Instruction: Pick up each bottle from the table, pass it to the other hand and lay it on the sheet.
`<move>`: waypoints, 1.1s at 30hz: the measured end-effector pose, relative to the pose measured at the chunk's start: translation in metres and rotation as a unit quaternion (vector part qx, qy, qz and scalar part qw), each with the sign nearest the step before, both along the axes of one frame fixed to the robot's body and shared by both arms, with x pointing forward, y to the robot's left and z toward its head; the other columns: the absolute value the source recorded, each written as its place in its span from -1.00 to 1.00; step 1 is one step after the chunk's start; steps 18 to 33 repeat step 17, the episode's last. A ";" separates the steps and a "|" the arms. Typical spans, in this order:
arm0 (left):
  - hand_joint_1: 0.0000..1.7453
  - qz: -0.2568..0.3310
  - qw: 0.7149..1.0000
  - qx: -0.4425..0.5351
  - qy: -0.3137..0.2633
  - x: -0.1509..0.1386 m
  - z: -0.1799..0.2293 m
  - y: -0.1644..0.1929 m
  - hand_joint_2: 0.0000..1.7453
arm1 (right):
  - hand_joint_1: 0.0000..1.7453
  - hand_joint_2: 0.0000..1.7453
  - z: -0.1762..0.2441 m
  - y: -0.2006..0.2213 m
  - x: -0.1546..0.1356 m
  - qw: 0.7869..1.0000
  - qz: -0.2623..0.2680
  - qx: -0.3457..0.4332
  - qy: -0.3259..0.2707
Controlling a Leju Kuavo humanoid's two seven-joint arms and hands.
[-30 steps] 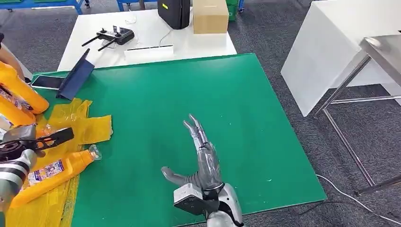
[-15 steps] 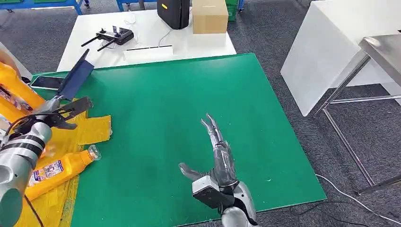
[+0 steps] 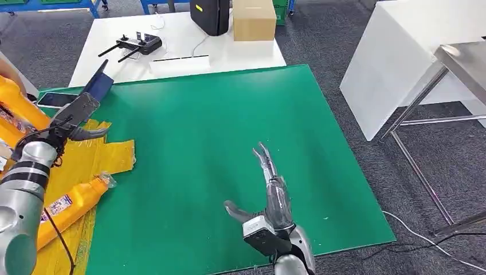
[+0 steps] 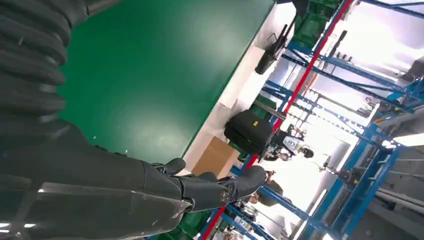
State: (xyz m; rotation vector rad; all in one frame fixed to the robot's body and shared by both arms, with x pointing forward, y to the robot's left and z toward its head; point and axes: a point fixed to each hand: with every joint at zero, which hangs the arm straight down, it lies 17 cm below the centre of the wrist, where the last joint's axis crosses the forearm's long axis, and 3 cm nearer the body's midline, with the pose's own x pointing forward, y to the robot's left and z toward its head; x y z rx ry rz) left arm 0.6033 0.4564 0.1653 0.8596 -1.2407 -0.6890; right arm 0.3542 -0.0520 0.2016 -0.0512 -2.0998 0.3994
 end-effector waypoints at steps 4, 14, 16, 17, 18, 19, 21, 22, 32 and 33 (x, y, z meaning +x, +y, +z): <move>-1.00 -0.041 0.995 -0.088 -0.027 -0.003 0.004 -0.023 1.00 | -1.00 1.00 -0.002 -0.003 0.000 1.000 0.005 0.021 0.013; -1.00 -0.256 0.863 -0.412 -0.141 -0.199 -0.017 -0.202 1.00 | -1.00 1.00 -0.006 -0.022 -0.029 0.981 0.045 0.172 0.083; -1.00 -0.274 0.845 -0.438 -0.139 -0.232 -0.018 -0.239 1.00 | -1.00 1.00 0.002 -0.027 -0.033 0.980 0.039 0.181 0.076; -1.00 -0.282 0.837 -0.448 -0.136 -0.243 -0.018 -0.252 1.00 | -1.00 1.00 0.005 -0.030 -0.035 0.980 0.035 0.184 0.073; -1.00 -0.282 0.837 -0.448 -0.136 -0.243 -0.018 -0.252 1.00 | -1.00 1.00 0.005 -0.030 -0.035 0.980 0.035 0.184 0.073; -1.00 -0.282 0.837 -0.448 -0.136 -0.243 -0.018 -0.252 1.00 | -1.00 1.00 0.005 -0.030 -0.035 0.980 0.035 0.184 0.073; -1.00 -0.282 0.837 -0.448 -0.136 -0.243 -0.018 -0.252 1.00 | -1.00 1.00 0.005 -0.030 -0.035 0.980 0.035 0.184 0.073; -1.00 -0.282 0.837 -0.448 -0.136 -0.243 -0.018 -0.252 1.00 | -1.00 1.00 0.005 -0.030 -0.035 0.980 0.035 0.184 0.073; -1.00 -0.282 0.837 -0.448 -0.136 -0.243 -0.018 -0.252 1.00 | -1.00 1.00 0.005 -0.030 -0.035 0.980 0.035 0.184 0.073; -1.00 -0.282 0.837 -0.448 -0.136 -0.243 -0.018 -0.252 1.00 | -1.00 1.00 0.005 -0.030 -0.035 0.980 0.035 0.184 0.073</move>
